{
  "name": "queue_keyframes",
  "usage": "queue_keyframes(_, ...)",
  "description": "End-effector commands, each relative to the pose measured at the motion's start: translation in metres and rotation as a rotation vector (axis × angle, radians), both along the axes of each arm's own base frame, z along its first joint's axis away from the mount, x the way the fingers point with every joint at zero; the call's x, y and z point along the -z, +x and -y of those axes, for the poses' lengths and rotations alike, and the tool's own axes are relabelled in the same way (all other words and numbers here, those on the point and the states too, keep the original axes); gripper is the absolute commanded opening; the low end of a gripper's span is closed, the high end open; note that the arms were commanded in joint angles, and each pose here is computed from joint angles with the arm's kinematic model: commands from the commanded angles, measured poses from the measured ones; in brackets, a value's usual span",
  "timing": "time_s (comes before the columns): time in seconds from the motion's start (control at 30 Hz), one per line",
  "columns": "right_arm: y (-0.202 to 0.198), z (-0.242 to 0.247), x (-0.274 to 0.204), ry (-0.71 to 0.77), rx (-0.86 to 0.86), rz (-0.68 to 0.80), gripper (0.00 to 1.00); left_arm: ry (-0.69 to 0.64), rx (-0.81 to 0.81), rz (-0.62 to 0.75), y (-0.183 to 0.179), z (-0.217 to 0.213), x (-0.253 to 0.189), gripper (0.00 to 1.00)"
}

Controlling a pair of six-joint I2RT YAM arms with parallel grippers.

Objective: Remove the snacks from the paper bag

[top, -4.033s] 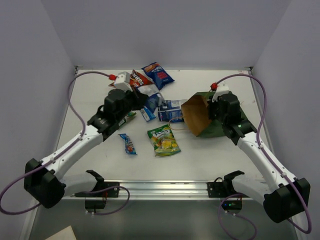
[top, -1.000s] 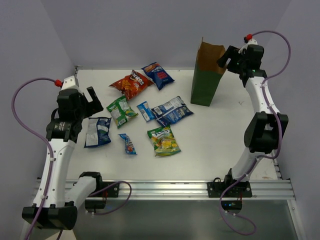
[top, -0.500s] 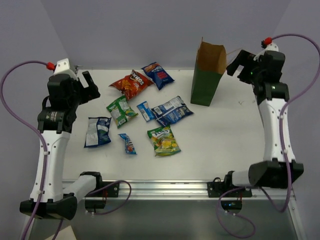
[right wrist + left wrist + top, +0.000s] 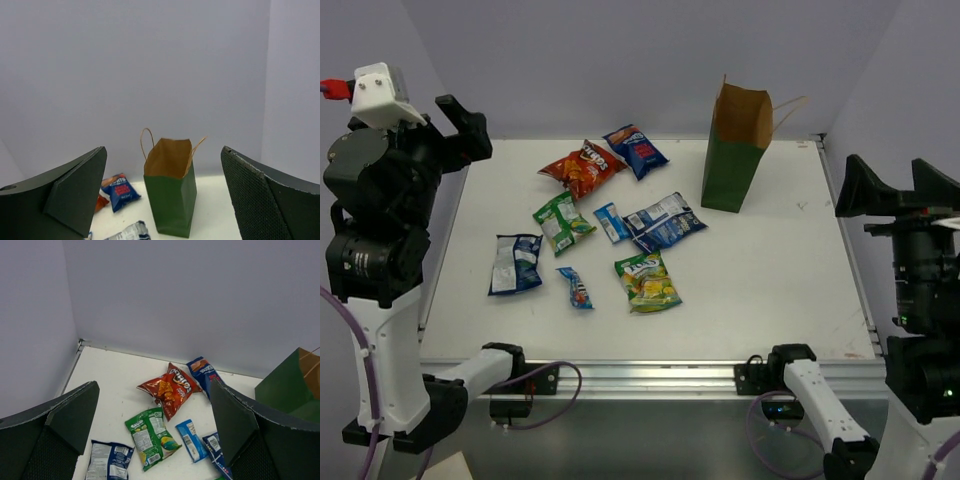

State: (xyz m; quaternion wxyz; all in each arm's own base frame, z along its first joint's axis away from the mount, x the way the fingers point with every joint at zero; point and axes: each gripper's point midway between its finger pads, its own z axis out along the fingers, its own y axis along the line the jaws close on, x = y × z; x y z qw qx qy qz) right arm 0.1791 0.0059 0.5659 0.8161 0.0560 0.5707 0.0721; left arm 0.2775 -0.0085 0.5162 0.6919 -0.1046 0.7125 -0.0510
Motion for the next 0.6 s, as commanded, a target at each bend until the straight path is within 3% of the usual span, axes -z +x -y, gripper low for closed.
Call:
queue_keyframes(0.0, -0.022, 0.014, -0.021, -0.046, 0.077, 0.120, 0.99, 0.045, -0.004, 0.058, -0.022, -0.003, -0.024, 1.00)
queue_keyframes(0.3, -0.063, 0.019, -0.048, -0.058, 0.098, 0.285, 0.99, 0.025, -0.043, 0.183, -0.063, -0.014, -0.066, 1.00)
queue_keyframes(0.57, -0.060, 0.018, -0.057, -0.064, 0.086, 0.299, 0.99, 0.016, -0.114, 0.216, -0.081, -0.029, -0.070, 1.00)
